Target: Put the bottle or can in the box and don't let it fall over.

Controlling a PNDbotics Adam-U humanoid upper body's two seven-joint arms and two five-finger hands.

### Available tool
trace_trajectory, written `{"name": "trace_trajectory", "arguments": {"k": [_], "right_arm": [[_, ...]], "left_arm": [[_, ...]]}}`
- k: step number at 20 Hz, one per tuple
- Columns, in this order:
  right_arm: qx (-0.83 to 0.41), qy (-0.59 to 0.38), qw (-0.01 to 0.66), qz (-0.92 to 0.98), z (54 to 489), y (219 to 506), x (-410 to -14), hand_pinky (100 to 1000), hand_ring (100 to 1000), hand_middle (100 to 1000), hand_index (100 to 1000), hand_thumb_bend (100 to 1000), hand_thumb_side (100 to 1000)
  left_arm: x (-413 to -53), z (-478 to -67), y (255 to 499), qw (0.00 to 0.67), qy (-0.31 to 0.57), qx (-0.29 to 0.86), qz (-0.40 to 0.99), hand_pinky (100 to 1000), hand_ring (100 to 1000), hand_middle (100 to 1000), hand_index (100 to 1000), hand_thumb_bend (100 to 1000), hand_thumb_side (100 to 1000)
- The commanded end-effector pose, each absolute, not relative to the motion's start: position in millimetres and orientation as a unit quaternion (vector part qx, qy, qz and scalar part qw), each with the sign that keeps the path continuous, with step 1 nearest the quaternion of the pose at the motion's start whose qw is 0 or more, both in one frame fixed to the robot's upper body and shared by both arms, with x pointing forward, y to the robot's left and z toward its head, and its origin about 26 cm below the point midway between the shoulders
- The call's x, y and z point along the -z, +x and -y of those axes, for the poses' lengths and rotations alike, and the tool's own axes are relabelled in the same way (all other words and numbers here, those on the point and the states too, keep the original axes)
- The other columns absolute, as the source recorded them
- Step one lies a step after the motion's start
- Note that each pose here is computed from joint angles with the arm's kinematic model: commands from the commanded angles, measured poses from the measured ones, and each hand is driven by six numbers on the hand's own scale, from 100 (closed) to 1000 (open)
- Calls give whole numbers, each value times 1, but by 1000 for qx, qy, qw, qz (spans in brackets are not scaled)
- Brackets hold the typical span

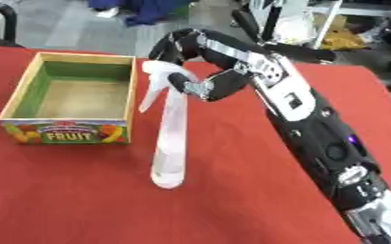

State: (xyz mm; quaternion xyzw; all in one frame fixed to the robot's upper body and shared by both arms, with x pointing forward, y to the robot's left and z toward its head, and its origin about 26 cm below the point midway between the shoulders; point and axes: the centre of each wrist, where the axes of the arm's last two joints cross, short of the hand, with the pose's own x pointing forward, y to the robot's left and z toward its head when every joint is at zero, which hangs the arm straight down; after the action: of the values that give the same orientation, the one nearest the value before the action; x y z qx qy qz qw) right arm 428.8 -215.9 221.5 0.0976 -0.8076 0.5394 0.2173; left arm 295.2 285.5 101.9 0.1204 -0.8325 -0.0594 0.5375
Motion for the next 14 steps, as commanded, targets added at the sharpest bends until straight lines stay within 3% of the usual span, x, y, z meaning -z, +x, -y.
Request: {"name": "trace_trajectory", "arguments": {"k": [1,14], "right_arm": [[-576,89,146,799,222,426,-238,540,743,759,321,100,413],[-558,68,126,818,240,418,-261,548,731,747,304,100,419]], "left_arm": [[-109,-287,296,528,121,63,838,772,769,612,763,112,786],[-110,-287,297,528,115,67,839,774,769,610,763,116,783]]}}
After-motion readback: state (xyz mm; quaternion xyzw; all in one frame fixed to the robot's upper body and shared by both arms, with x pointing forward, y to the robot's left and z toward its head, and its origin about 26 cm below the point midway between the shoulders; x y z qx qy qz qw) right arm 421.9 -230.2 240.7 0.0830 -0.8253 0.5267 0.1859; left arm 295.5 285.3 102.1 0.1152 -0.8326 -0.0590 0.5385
